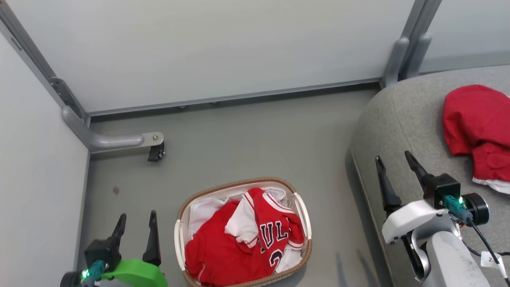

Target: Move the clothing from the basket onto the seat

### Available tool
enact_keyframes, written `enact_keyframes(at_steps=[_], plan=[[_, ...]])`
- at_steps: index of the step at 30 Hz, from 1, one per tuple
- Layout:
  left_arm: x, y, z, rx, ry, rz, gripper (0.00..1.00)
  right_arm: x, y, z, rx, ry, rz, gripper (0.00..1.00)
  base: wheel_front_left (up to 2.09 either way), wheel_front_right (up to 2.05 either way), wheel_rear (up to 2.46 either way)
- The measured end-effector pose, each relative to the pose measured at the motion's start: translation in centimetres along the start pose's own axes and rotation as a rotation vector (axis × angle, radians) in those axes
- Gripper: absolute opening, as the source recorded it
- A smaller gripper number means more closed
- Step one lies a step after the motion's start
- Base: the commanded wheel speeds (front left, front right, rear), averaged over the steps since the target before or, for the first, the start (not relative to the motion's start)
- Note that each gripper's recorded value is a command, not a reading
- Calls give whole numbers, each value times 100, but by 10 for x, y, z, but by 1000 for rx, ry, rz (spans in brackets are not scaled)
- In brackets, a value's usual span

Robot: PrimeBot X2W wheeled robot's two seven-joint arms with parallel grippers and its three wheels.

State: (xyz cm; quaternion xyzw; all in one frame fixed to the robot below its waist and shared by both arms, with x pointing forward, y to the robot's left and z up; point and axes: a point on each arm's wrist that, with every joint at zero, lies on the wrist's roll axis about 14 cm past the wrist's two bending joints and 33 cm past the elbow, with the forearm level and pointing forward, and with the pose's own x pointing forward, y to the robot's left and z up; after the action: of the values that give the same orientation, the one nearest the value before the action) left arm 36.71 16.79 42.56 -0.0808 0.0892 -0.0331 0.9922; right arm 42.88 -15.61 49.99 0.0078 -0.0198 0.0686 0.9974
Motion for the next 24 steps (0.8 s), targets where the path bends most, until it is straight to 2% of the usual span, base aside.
enact_keyframes(at_steps=[13,24], plan=[[-30,15,-3,-11,-9,54,100,-24,7,2,9,-4,10,100,0,0,0],[-28,1,-14,-59,22,19,100,-25,3,-2,12,5,-2,100,0,0,0]])
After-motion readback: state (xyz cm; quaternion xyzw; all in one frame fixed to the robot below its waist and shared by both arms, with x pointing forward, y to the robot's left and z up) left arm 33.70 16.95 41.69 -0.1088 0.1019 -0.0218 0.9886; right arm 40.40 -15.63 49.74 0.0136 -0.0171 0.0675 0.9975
